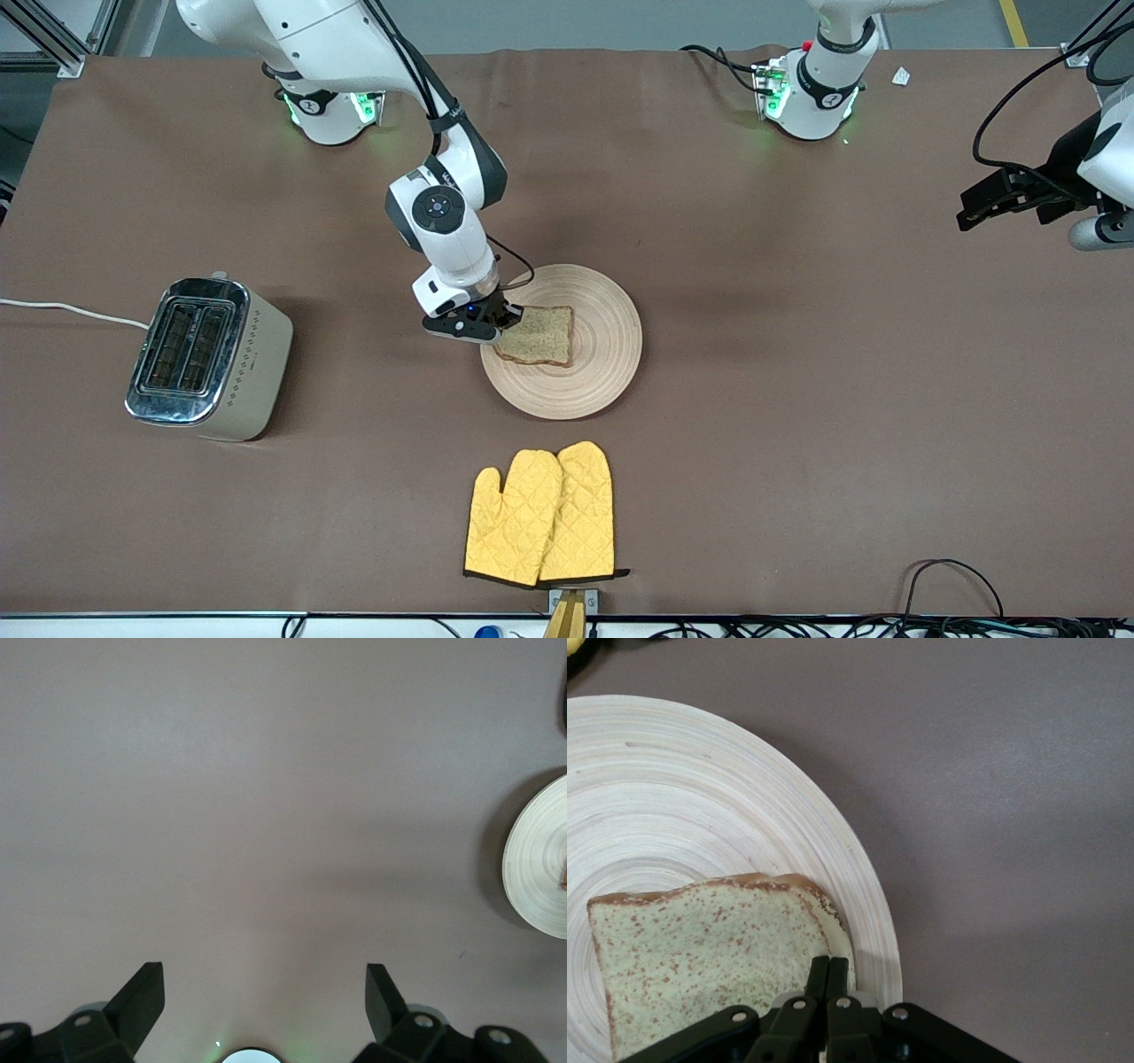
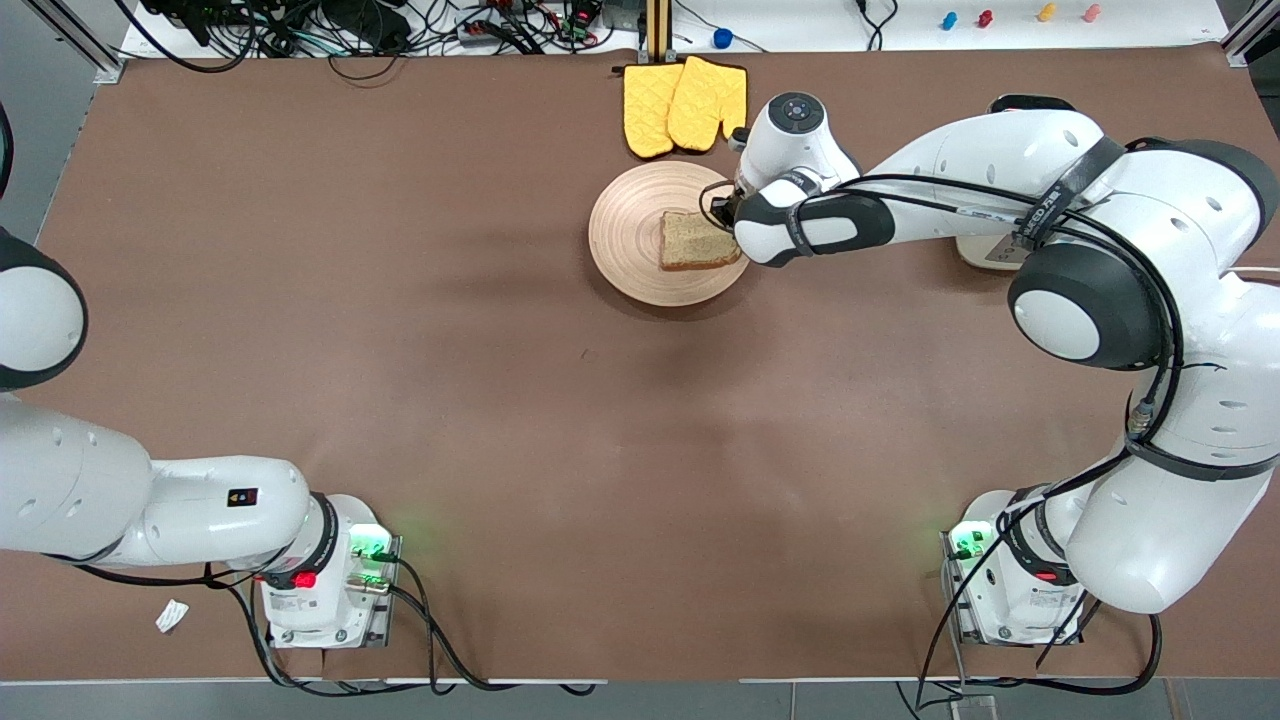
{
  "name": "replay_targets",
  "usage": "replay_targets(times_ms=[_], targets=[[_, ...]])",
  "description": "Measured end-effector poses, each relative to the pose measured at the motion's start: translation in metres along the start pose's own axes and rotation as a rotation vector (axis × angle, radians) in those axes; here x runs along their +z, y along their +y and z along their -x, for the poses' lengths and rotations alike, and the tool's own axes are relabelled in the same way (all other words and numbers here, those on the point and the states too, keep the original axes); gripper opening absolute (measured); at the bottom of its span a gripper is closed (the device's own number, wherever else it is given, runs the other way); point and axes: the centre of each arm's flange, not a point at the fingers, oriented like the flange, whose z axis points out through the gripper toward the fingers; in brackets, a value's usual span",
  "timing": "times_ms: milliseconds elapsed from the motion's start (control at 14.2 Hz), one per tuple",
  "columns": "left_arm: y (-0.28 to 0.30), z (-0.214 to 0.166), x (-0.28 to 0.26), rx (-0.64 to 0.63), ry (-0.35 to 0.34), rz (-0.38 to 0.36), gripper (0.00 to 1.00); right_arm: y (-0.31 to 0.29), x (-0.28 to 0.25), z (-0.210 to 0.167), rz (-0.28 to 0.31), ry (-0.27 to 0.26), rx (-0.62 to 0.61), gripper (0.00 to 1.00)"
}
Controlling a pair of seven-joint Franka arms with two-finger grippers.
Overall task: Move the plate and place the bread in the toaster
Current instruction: 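Lower the right gripper onto the bread slice and close on it, then lift the bread with the right gripper and carry it to the toaster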
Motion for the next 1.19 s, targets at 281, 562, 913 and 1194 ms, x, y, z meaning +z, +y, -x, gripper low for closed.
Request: replay_targets(times_ms=[281,562,913,1194], targets=[[0.0,0.0,0.0,0.0,0.0,0.0,1.0,-0.007,-0.006,-0.001,-0.022,0.017,-0.007,0.02],[0.0,0.0,0.0,0.0,-0.001,0.0,1.0,-0.026,-0.042,-0.012,-0.07,0.049,-0.011,0.02],[0.0,0.0,0.0,0.0,-0.001,0.0,1.0,-0.037,-0.097,-0.021,-0.003,-0.008,-0.028,0.02],[0.0,0.0,0.001,0.0,-0.001,0.0,1.0,-0.032,-0.184,-0.034,0.183,-0.024,-0.1,0.02]])
